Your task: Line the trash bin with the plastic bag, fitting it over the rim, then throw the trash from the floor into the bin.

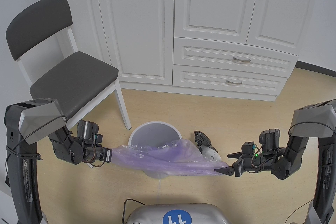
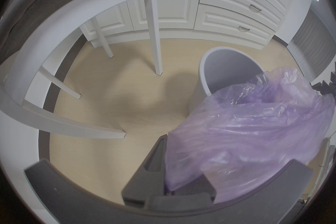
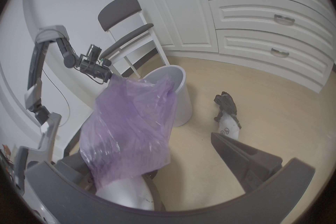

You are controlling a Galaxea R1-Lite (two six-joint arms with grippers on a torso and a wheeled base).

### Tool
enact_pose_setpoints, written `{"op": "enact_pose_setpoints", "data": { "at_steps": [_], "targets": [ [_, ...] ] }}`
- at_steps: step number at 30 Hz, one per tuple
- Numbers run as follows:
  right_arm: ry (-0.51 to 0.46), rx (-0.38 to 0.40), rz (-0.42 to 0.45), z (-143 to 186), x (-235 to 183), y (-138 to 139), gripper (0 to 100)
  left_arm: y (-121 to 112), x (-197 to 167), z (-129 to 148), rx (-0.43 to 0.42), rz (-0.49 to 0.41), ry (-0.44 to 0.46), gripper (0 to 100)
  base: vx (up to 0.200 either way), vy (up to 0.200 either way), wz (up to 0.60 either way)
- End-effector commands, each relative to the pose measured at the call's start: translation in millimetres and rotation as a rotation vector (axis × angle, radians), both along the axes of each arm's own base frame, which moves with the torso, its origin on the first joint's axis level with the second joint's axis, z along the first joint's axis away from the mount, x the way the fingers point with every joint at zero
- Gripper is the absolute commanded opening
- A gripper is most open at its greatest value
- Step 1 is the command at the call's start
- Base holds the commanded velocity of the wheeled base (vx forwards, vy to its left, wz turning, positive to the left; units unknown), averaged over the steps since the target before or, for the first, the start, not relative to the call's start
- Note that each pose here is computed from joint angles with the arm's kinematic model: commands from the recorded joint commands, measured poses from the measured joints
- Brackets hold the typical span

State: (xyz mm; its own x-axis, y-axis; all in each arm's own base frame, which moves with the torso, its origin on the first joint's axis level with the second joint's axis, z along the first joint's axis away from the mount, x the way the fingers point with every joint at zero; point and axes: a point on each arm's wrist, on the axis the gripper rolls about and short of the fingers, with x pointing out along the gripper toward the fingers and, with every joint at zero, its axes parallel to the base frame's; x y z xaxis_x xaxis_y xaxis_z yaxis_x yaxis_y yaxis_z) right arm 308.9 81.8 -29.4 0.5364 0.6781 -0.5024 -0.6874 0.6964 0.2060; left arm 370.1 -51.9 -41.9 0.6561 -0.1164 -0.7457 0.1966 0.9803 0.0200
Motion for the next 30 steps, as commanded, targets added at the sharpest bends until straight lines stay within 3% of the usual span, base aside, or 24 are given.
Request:
{"op": "enact_pose_setpoints", "data": {
  "at_steps": [1,6,14,19,22,25,30],
  "targets": [
    [0.042,0.032,-0.012,-7.8,7.1,-19.8,100,6.4,3.2,-12.3,0.006,0.014,0.043,0,0.000,0.000,0.00],
    [0.051,0.043,-0.019,-9.9,9.0,-26.2,100,14.7,7.3,-8.2,0.014,0.038,0.104,0,0.000,0.000,0.00],
    [0.032,0.075,-0.007,-4.5,10.2,-34.2,100,17.1,6.7,-7.7,0.012,0.041,0.107,0,0.000,0.000,0.00],
    [-0.061,0.068,-0.008,21.8,5.6,-26.4,100,13.5,5.8,-8.9,0.004,0.029,0.100,0,0.000,0.000,0.00],
    [-0.095,0.028,-0.019,34.3,0.6,-9.5,100,10.6,5.8,-8.4,-0.018,0.009,0.080,0,0.000,0.000,0.00],
    [-0.141,-0.100,-0.088,37.6,-8.9,29.7,100,8.2,4.4,-10.2,-0.072,-0.035,0.001,0,0.000,0.000,0.00],
    [-0.203,-0.182,-0.070,41.2,-25.8,81.1,100,-5.5,1.7,-13.9,-0.025,-0.025,-0.010,0,0.080,0.000,0.00]
  ]
}}
